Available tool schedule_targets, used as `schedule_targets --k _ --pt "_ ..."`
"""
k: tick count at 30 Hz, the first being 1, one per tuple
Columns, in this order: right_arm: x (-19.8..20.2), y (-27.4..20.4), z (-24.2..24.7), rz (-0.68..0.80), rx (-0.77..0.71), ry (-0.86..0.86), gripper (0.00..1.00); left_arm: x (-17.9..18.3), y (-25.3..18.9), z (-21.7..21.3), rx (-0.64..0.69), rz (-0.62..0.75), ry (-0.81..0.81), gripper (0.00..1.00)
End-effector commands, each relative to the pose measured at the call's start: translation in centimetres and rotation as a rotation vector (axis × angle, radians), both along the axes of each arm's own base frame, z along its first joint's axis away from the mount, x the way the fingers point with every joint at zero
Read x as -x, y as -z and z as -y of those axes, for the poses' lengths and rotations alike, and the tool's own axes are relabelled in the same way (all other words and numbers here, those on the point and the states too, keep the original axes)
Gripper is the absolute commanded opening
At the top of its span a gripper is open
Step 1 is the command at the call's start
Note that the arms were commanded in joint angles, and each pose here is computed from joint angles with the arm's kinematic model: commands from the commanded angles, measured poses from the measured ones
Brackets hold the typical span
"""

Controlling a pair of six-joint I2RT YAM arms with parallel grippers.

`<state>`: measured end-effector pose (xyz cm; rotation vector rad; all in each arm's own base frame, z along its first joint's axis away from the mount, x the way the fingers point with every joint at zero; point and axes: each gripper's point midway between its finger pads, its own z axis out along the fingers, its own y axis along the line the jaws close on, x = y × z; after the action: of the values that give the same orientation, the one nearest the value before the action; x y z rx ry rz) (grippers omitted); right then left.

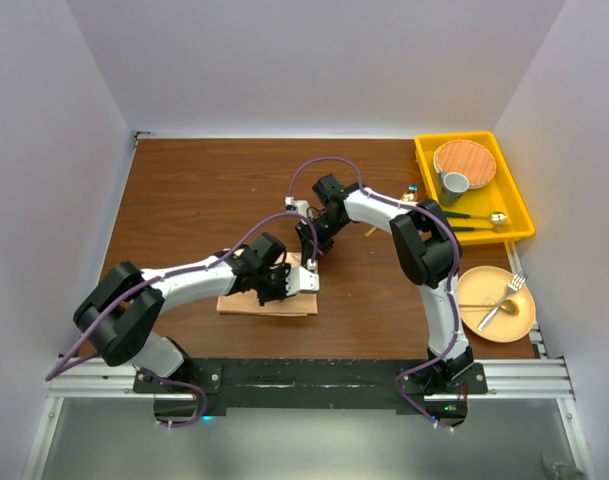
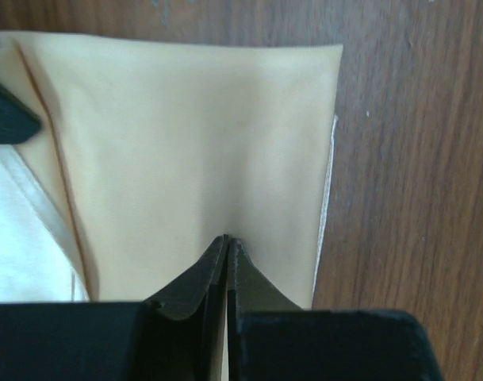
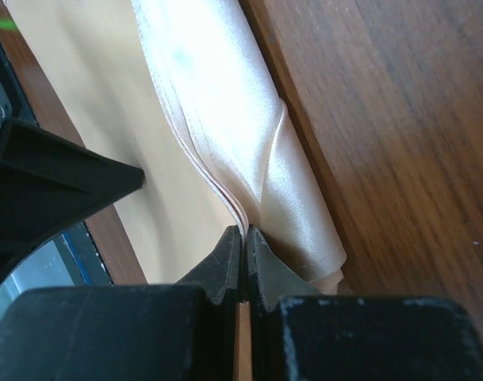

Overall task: Fold the napkin into a case and place the utensils inside
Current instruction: Fold the lower triangle-folded napkin into the folded napkin.

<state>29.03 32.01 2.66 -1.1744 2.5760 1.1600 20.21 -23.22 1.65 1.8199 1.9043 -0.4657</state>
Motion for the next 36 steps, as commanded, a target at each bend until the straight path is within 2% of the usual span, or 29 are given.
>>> schedule_targets --k 1,7,15,19,21,24,28,29,32,36 --pt "1.1 -3.1 -0.3 0.007 -0.050 -0.040 0.00 -0.5 1.2 0.0 -0.008 0.005 -0.012 0.05" --pt "3.6 -2.5 0.5 -0.045 -0.030 -0.045 0.00 -0.3 1.8 -0.1 -0.027 -0.022 -0.023 0.03" --pt "2.0 1.9 1.9 0.006 0.064 -0.056 0.00 0.3 1.7 -0.5 -0.032 -0.052 -0.025 0.03" --pt "1.1 1.8 2.8 0.011 0.069 -0.038 0.00 0.3 1.4 -1.1 -0.027 -0.053 -0.032 0.03" --pt "1.0 1.7 2.8 0.019 0.068 -0.037 0.00 0.2 0.3 -0.7 0.018 -0.054 -0.025 0.07" --pt "0.9 1.8 2.5 0.009 0.061 -0.025 0.00 -0.7 -3.7 0.9 0.155 -0.026 -0.035 0.15" --pt "0.6 1.9 2.5 0.028 0.063 -0.031 0.00 -4.3 -9.5 1.2 0.346 -0.055 -0.196 0.17" --pt "0.6 2.1 2.6 0.034 0.066 -0.035 0.00 -6.1 -10.1 -0.1 0.373 -0.061 -0.280 0.18" --pt "0.5 2.1 2.7 0.052 0.068 -0.043 0.00 -9.1 -10.6 -2.2 0.456 -0.154 -0.468 0.20" --pt "0.0 1.8 2.5 0.069 0.063 -0.040 0.00 -11.2 -9.7 -3.8 0.566 -0.360 -0.694 0.19"
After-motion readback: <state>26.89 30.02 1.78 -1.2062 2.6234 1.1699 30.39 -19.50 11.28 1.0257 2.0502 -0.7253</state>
